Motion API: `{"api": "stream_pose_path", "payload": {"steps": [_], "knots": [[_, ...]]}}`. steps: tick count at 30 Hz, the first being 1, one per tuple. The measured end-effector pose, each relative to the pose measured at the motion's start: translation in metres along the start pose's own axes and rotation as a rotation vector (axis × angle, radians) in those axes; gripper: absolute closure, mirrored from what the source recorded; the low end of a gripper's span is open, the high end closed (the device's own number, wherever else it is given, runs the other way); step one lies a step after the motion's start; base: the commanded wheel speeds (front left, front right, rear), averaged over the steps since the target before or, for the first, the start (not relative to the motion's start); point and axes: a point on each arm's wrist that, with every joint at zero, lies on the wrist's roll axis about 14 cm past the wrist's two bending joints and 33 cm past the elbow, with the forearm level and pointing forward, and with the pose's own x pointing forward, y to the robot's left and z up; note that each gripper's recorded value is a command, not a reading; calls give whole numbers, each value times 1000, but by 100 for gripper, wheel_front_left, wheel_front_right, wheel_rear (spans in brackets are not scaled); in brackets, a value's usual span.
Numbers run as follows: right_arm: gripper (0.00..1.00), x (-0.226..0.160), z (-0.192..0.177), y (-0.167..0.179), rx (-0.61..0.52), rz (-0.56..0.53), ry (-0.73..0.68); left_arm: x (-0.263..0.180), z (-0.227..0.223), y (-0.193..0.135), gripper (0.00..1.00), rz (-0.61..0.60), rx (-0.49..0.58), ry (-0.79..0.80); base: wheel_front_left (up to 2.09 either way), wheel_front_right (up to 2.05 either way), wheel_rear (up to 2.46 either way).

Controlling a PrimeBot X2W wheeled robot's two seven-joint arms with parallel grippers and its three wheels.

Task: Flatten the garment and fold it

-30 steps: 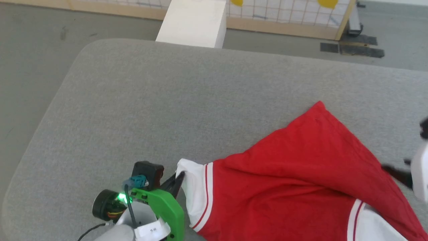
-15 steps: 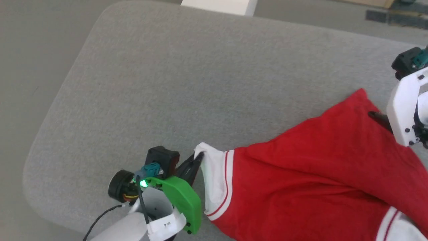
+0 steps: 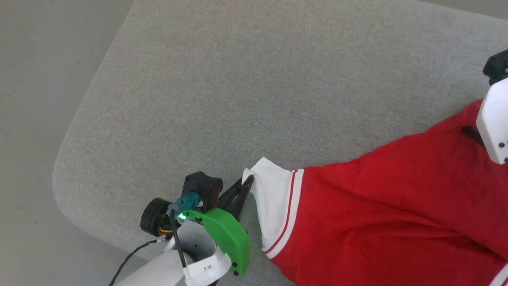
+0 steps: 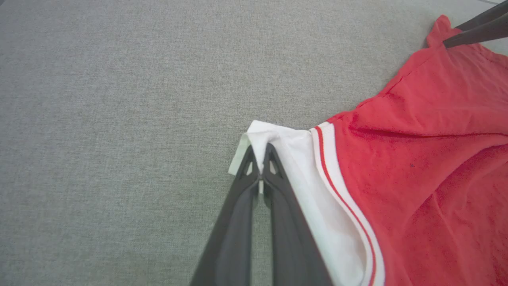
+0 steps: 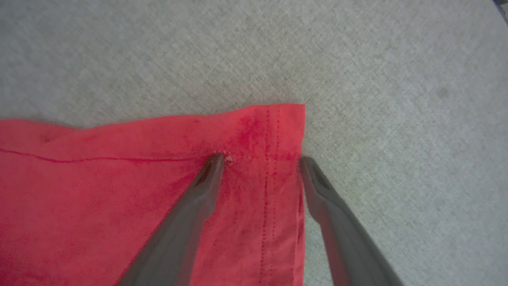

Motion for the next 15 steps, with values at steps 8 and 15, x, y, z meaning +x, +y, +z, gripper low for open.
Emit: {"api": "stream_pose_path", "payload": {"steps": [8, 15], "knots": [[100, 14, 0, 3, -44, 17, 18, 4, -8, 6, 100, 18, -7, 27, 0, 0, 0], [100, 13, 4, 3, -44, 21, -11, 6, -10, 7, 100, 19, -3, 30, 0, 0, 0]]}}
